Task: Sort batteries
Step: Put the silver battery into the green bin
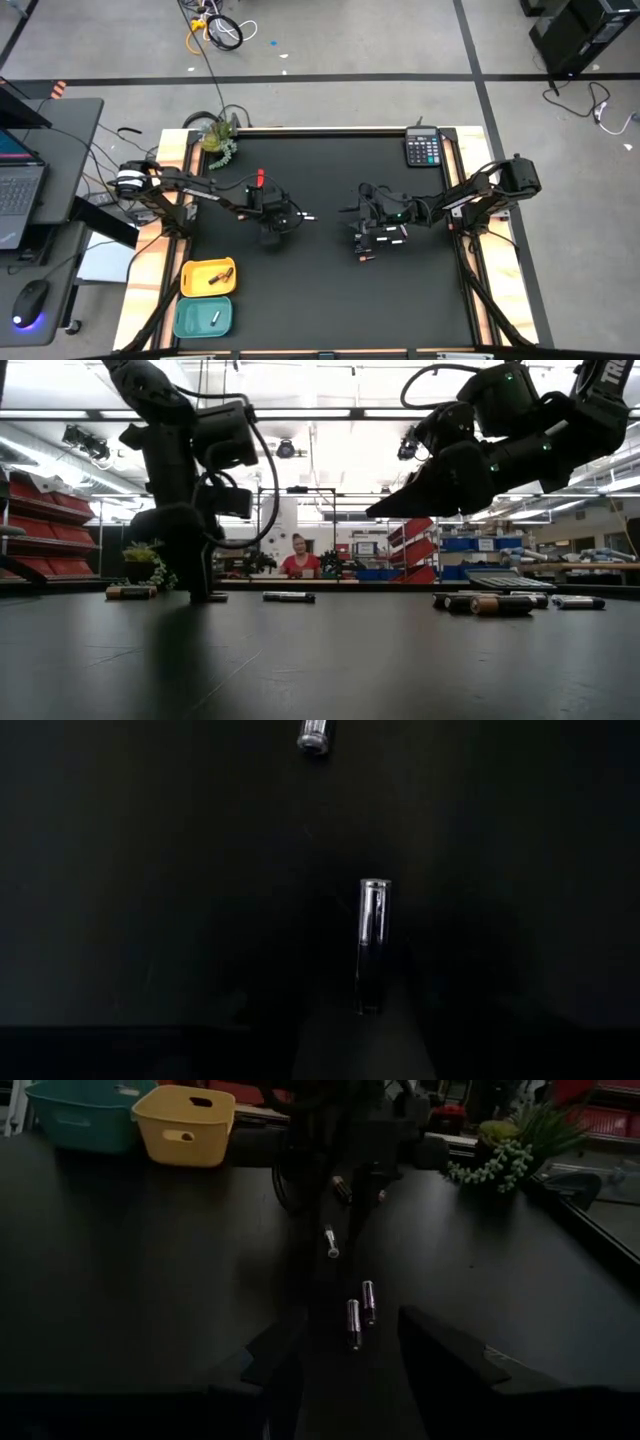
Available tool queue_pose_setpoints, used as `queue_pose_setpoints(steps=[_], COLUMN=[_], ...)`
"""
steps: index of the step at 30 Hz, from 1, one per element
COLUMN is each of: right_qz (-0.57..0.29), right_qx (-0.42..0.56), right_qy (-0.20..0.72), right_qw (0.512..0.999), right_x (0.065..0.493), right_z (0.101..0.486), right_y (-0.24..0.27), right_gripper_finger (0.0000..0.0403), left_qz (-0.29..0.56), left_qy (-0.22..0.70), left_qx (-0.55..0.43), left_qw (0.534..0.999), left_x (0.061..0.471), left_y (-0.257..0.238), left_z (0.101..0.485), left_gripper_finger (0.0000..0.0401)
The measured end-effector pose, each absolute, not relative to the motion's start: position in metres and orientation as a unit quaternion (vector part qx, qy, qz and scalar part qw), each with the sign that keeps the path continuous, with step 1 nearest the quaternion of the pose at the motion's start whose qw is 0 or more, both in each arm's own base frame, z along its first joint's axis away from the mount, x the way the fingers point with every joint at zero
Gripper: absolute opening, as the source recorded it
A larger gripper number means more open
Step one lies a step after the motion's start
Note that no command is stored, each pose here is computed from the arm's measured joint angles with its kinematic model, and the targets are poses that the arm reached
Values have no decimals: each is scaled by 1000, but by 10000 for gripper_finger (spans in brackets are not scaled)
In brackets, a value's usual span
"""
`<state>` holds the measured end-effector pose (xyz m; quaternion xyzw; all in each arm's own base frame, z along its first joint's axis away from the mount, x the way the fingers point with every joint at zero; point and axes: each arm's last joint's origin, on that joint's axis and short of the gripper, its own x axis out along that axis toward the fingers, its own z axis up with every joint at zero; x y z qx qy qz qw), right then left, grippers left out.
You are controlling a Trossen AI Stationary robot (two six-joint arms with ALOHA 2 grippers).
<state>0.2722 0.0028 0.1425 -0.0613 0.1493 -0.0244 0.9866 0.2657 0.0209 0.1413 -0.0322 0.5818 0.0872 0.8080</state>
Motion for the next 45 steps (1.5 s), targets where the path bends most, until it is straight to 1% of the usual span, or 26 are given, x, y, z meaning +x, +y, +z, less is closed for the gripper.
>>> queue_pose_setpoints(steps=[3,9,10,14,17,21,27,29,31,34,37,40,45], right_qz=[-25,-25,-25,-26,-25,-25,-24,-25,-27,-31,-34,-43,-45], right_qx=[-61,-61,-61,-64,-68,-68,-71,-74,-76,-80,-89,-103,-133], right_qy=[143,136,136,136,136,136,137,136,133,125,110,85,28], right_qw=[987,989,989,988,988,988,988,988,988,989,989,990,990], right_x=[273,273,273,273,273,273,273,273,273,274,274,275,276], right_z=[144,145,145,145,145,145,145,145,146,147,150,155,166], right_y=[3,3,3,2,2,2,2,2,1,-2,-3,-8,-18], right_gripper_finger=[169,169,169,169,169,169,169,169,169,169,169,169,169], left_qz=[95,108,115,122,123,126,119,113,99,51,32,27,43], left_qy=[583,587,587,589,590,593,599,604,589,573,551,547,565], left_qx=[-39,-18,-9,23,24,21,18,0,-27,-103,-178,-240,-305], left_qw=[806,802,801,799,797,795,791,789,801,811,815,801,765], left_x=[263,261,261,262,264,269,264,259,257,249,241,231,212], left_y=[21,17,17,14,12,9,5,4,0,-13,-29,-48,-84], left_z=[138,134,134,133,136,146,167,174,187,204,221,232,238], left_gripper_finger=[141,31,20,19,19,19,19,19,19,19,19,19,19])
